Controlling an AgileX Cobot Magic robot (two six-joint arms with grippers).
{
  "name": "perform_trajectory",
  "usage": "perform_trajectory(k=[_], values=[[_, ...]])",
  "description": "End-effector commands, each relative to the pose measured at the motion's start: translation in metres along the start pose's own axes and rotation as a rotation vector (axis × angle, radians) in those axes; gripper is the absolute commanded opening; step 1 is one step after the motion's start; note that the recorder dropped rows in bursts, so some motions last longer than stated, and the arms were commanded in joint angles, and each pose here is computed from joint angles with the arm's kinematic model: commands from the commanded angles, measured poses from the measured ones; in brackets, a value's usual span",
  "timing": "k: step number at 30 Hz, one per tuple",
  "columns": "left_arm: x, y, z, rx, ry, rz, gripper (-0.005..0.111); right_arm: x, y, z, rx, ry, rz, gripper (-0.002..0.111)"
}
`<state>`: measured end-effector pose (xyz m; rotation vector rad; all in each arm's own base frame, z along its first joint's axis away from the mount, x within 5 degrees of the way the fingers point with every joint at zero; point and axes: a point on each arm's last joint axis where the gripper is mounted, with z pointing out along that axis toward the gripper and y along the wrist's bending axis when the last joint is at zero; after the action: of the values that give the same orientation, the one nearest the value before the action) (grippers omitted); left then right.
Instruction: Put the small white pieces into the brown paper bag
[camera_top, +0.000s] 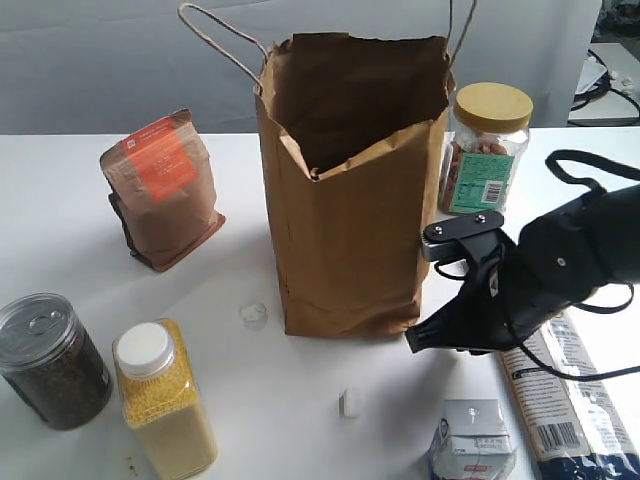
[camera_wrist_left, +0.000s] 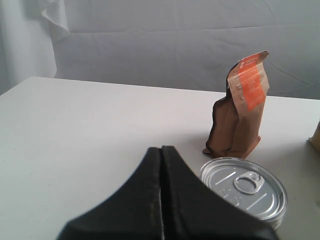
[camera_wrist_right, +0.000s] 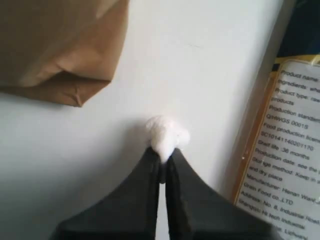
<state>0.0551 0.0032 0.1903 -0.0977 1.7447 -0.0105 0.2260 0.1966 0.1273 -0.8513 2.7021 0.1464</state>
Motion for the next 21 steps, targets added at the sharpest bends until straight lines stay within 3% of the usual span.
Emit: perform_trajectory(k=[1, 12, 21], values=[[0.001, 0.0, 0.0, 0.008, -0.003, -0.012, 0.0, 0.013, -0.004, -0.024, -0.01, -0.096, 0.032, 0.0], [0.001, 0.0, 0.0, 0.008, -0.003, -0.012, 0.0, 0.049, -0.01, -0.104, -0.042, -0.29, 0.118, 0.0], [0.001, 0.0, 0.0, 0.008, -0.003, -0.012, 0.0, 0.066, 0.018, -0.19, -0.251, -0.741, 0.007, 0.0]])
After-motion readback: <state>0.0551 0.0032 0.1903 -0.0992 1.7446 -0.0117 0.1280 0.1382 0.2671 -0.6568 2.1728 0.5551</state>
